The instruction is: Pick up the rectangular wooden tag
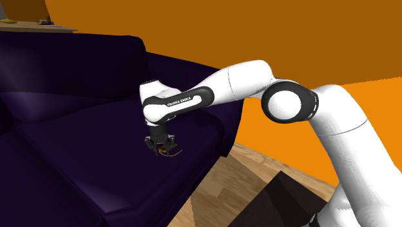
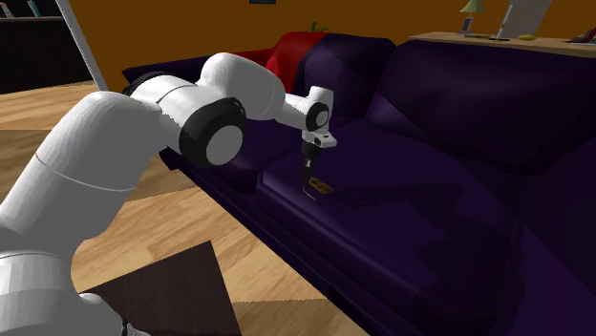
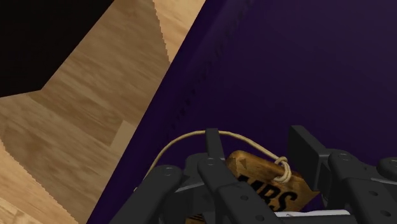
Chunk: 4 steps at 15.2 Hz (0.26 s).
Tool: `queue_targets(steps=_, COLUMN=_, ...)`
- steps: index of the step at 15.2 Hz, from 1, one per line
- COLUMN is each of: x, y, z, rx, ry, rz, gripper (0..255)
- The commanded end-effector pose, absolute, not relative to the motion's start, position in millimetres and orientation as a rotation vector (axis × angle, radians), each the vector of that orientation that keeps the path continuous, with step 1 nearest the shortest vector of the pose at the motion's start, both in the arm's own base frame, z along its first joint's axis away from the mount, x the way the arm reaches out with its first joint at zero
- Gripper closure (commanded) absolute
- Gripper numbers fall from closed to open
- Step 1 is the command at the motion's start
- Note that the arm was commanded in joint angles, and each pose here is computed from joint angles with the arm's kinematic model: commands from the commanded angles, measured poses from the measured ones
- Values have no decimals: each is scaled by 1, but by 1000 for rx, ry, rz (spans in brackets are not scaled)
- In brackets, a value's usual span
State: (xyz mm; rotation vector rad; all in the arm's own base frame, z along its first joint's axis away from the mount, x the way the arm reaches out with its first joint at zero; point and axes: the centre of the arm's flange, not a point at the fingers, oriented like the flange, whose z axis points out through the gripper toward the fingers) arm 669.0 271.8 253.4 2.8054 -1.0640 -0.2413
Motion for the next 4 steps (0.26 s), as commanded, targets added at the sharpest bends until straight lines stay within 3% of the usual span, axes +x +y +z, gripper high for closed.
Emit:
queue_targets(steps=1, x=669, y=271, z=265, rx=2805, ry=-1064, rz=-242, gripper=255)
queue_targets(steps=4, x=669, y=271, z=271, rx=2805, ry=-1064, rz=-242, gripper=255)
